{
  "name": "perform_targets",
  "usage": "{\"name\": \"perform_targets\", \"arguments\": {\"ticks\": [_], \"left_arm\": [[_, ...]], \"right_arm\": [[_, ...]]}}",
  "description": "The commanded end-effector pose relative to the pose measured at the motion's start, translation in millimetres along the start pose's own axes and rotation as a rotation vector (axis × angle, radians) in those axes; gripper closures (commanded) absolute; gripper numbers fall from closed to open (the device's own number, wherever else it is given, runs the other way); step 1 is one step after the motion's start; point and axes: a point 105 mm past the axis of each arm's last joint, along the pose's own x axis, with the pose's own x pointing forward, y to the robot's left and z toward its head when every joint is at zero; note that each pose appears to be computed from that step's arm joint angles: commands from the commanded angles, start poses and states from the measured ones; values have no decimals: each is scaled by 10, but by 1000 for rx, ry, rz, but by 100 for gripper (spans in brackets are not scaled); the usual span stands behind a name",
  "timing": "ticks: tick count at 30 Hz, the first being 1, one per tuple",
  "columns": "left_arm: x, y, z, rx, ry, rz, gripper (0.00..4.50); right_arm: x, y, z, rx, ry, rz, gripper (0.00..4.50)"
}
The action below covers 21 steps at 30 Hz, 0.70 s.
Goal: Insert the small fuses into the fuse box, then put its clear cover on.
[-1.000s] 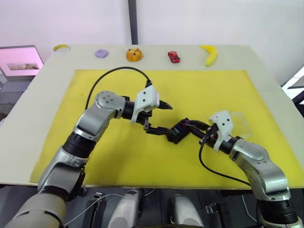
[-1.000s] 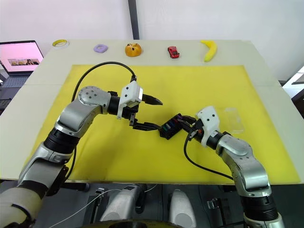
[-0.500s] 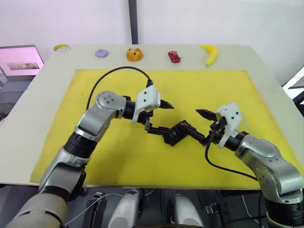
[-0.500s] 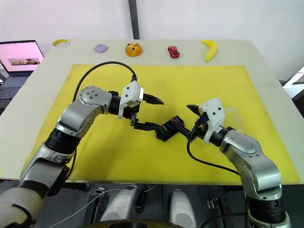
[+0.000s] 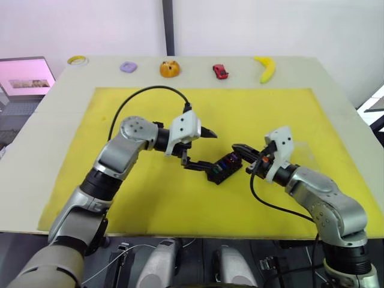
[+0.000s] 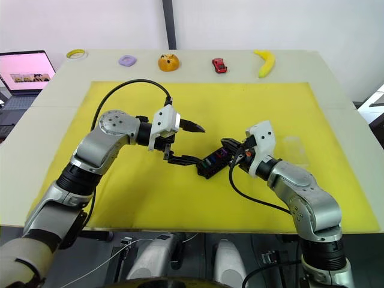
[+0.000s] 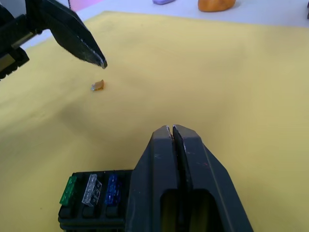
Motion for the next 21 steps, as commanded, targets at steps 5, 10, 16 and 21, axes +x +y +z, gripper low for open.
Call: {"name": "perform_targets", "arguments": {"ticks": [5, 10, 16, 21], "left_arm": [[-51, 33, 62, 30, -15, 23, 0], [-47, 46, 70, 30, -15, 25, 0], [-51, 64, 75, 34, -13, 29, 0], [-53, 74, 74, 37, -11, 32, 0]], "right_arm": [[0, 48, 21, -30, -8, 12, 448], [15, 16, -61, -28, 23, -10, 448], [43, 41, -165, -23, 57, -9, 448], [43, 23, -261, -53, 94, -29, 448]]}}
